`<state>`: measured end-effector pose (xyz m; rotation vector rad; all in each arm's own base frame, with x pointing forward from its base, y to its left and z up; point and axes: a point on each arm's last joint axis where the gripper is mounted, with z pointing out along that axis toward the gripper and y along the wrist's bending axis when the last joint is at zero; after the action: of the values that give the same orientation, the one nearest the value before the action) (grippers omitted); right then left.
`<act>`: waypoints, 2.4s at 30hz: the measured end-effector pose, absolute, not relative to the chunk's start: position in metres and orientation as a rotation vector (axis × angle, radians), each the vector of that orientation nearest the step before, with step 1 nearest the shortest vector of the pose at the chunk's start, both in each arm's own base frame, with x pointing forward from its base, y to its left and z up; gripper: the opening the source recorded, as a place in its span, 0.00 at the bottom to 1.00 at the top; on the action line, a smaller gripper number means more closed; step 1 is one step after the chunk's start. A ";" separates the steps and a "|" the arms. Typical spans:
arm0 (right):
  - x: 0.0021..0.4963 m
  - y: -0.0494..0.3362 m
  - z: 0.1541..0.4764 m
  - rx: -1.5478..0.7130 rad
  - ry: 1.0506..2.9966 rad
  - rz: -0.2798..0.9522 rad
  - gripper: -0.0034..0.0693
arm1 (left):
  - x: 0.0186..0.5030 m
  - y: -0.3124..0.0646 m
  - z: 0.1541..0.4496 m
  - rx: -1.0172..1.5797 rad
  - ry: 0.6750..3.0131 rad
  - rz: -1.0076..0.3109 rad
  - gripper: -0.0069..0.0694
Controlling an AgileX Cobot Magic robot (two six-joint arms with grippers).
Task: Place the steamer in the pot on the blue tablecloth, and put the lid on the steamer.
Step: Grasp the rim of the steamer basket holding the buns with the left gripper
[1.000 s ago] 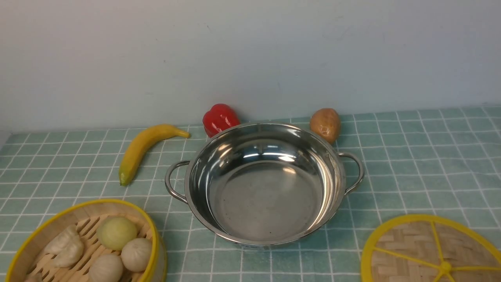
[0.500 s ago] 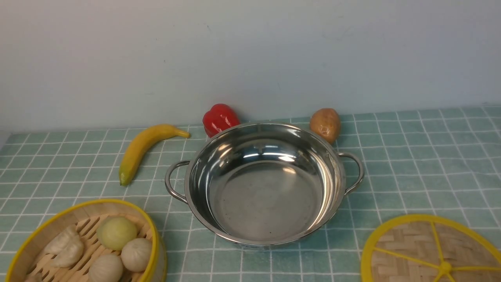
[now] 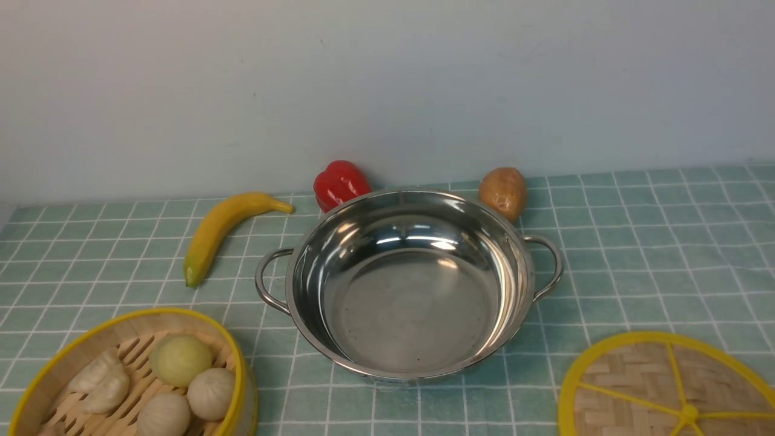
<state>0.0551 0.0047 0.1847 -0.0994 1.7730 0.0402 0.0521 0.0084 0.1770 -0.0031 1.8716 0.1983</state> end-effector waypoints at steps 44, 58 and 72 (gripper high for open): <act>0.055 0.005 0.185 -0.099 1.773 0.041 0.38 | 0.031 -0.012 0.319 0.078 2.020 -0.034 0.71; 0.055 0.005 0.185 -0.099 1.773 0.041 0.38 | 0.069 -0.024 0.293 0.269 2.472 -0.322 0.71; 0.055 0.005 0.185 -0.099 1.773 0.041 0.38 | 0.100 -0.025 0.279 0.727 2.526 -0.353 0.71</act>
<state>0.0551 0.0047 0.1847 -0.0987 1.7731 0.0411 0.1004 -0.0253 0.2790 0.7269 2.5259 -0.3530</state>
